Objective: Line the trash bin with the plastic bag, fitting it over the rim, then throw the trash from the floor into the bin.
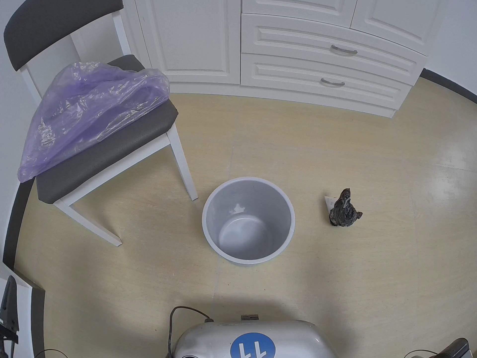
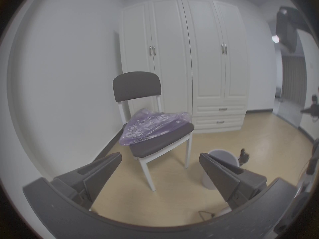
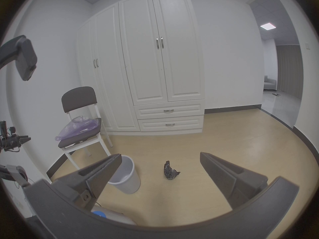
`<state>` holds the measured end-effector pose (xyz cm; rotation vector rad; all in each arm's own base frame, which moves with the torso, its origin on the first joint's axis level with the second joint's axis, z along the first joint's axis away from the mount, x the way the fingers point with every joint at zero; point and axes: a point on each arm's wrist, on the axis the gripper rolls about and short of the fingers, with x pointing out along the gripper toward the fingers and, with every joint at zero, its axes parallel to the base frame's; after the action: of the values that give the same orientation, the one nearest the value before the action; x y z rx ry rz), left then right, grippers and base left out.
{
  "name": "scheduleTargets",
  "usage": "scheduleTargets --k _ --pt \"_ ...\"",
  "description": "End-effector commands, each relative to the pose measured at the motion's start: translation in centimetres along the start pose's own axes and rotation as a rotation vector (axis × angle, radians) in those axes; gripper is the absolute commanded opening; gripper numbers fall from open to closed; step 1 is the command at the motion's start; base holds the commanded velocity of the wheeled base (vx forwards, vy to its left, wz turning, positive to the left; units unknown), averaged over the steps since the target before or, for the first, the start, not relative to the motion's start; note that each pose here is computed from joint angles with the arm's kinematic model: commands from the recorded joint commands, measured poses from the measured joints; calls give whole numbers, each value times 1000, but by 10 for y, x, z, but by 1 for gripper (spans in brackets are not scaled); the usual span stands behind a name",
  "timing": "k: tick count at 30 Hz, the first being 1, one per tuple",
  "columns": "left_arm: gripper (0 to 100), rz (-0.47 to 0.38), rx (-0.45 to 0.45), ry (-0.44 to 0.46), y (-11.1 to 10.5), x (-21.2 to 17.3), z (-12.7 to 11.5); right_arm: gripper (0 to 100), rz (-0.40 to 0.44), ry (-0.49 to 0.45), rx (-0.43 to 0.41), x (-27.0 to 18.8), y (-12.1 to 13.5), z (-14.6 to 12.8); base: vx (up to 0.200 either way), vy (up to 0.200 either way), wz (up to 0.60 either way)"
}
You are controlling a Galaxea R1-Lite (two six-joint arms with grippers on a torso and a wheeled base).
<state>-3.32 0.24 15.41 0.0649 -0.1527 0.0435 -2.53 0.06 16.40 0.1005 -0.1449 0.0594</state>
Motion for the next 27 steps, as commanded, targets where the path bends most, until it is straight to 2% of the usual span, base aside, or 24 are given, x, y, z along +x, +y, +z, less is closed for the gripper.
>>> scheduleTargets --k 1,3,6,7,8,9,10,14,18,22,27 --pt "100 79 223 266 1 43 12 100 19 87 -32 74 3 57 0 0 0" --pt "100 93 258 299 1 49 14 100 17 80 -51 83 4 62 0 0 0" --pt "100 159 369 413 2 68 12 100 12 73 -107 95 3 67 0 0 0" --pt "100 163 376 417 2 68 12 100 11 71 -109 95 3 67 0 0 0" --pt "100 196 432 461 3 78 15 100 14 67 -112 97 4 70 0 0 0" --pt "100 196 432 461 3 78 15 100 14 67 -112 97 4 70 0 0 0" --pt "100 211 471 489 4 86 20 100 16 64 -112 101 4 74 0 0 0" --pt "100 230 526 545 7 102 24 100 18 72 -111 103 4 73 0 0 0" --pt "100 263 647 659 15 124 24 100 19 66 -105 104 4 75 0 0 0" --pt "100 310 706 671 25 149 24 100 36 30 -106 104 6 78 0 0 0" --pt "100 377 724 669 39 173 20 100 65 15 -101 103 8 80 0 0 0"
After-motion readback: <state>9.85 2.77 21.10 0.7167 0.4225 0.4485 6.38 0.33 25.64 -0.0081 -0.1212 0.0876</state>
